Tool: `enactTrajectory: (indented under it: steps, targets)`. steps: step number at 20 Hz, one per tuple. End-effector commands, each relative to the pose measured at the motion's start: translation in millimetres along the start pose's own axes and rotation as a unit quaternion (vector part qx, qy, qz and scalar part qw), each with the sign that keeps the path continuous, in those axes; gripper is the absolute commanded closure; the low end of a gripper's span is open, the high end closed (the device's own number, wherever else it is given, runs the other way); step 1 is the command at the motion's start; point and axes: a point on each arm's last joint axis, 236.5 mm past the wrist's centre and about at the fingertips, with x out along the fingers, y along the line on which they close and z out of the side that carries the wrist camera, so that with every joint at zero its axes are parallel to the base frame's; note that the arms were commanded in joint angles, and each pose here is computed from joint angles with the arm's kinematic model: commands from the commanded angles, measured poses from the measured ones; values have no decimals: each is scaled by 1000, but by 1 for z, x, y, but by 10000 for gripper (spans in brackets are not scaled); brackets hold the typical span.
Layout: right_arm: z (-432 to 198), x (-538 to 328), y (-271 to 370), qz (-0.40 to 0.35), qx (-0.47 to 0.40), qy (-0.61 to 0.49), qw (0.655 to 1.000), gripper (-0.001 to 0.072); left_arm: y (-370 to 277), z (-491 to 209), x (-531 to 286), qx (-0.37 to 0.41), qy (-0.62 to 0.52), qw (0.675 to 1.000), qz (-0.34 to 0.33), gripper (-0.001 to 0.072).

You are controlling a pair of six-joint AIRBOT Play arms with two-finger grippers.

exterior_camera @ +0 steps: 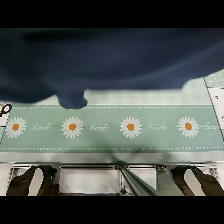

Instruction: Fold the shirts.

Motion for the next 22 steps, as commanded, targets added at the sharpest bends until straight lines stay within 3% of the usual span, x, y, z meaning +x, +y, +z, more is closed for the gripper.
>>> enactTrajectory:
  steps: [1, 5, 9, 13, 16, 22]
  targets:
    - [0, -43, 14, -30, -11, -10, 999, 690, 0, 25, -78, 28, -66, 995, 67, 687]
    - [-37, -25, 5, -25, 21, 43, 999, 690, 11, -2, -77, -12, -18, 998, 61, 687]
    - [-118, 31, -13, 11, 94, 151, 984, 690, 39, -111, 4, -83, 148, 984, 60, 687]
    - [-223, 97, -51, 25, 140, 271, 952, 690, 31, -257, 96, -184, 319, 929, -22, 686]
    - [-305, 162, -78, 41, 191, 344, 918, 690, 42, -362, 141, -236, 435, 869, -23, 686]
    - [-430, 319, -100, 44, 237, 392, 888, 690, 32, -476, 280, -305, 453, 837, -39, 686]
